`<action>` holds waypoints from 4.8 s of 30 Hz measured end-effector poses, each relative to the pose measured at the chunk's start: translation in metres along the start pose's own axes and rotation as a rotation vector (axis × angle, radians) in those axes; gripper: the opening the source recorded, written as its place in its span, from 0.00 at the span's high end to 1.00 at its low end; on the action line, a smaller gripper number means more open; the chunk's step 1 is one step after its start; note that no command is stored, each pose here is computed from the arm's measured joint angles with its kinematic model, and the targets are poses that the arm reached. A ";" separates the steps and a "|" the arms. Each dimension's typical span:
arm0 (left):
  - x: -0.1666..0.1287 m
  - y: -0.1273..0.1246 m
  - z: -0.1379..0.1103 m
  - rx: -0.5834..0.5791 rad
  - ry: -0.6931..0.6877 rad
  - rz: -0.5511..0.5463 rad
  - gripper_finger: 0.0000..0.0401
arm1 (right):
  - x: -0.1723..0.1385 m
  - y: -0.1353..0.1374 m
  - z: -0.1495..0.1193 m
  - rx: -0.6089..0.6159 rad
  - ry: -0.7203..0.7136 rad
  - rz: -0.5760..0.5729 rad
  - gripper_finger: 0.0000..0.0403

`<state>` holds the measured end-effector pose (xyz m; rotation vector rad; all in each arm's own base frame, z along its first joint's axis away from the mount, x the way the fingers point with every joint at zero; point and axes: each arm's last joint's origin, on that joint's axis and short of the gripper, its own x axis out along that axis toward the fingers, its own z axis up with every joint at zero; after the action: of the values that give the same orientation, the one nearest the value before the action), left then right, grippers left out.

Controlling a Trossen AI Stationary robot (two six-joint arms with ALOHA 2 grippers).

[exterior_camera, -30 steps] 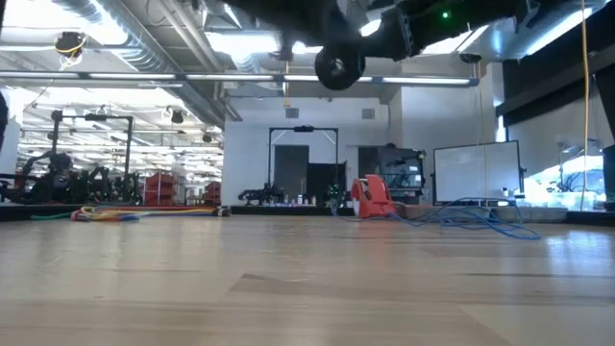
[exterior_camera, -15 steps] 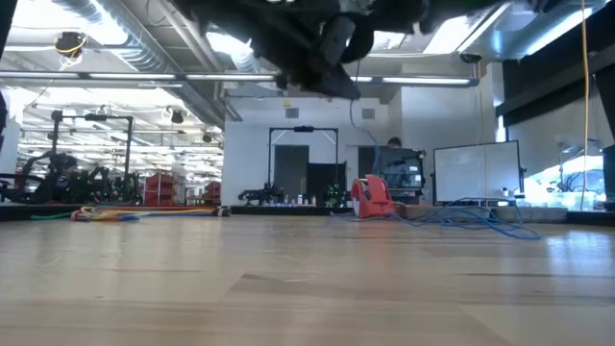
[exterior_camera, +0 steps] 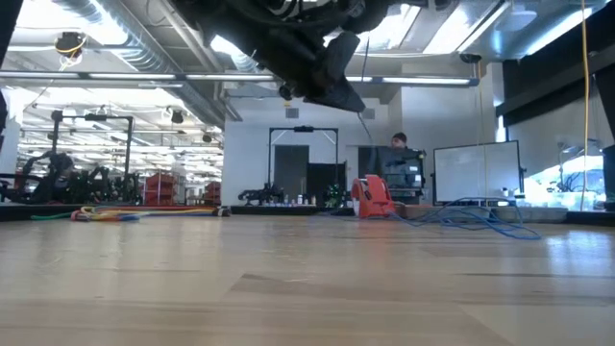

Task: Coil cords
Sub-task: Coil the blue wire on the black spool

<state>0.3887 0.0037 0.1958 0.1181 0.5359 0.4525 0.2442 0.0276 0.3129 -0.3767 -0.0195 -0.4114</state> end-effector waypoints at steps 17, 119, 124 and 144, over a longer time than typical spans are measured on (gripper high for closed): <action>0.001 0.000 -0.001 -0.013 0.007 0.003 1.00 | 0.007 -0.022 0.061 -0.040 0.000 0.009 0.99; -0.039 -0.029 0.023 0.059 -0.152 0.063 1.00 | 0.013 0.005 0.053 0.016 0.175 0.153 0.99; -0.039 -0.029 0.024 0.051 -0.167 0.064 1.00 | -0.002 -0.014 0.068 0.044 0.105 0.128 0.99; -0.037 -0.027 0.020 0.088 -0.139 0.076 1.00 | -0.020 -0.059 0.137 0.085 -0.083 0.109 0.99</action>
<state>0.3814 -0.0367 0.2242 0.2532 0.4152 0.4906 0.2103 0.0350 0.4591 -0.3096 -0.0965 -0.2862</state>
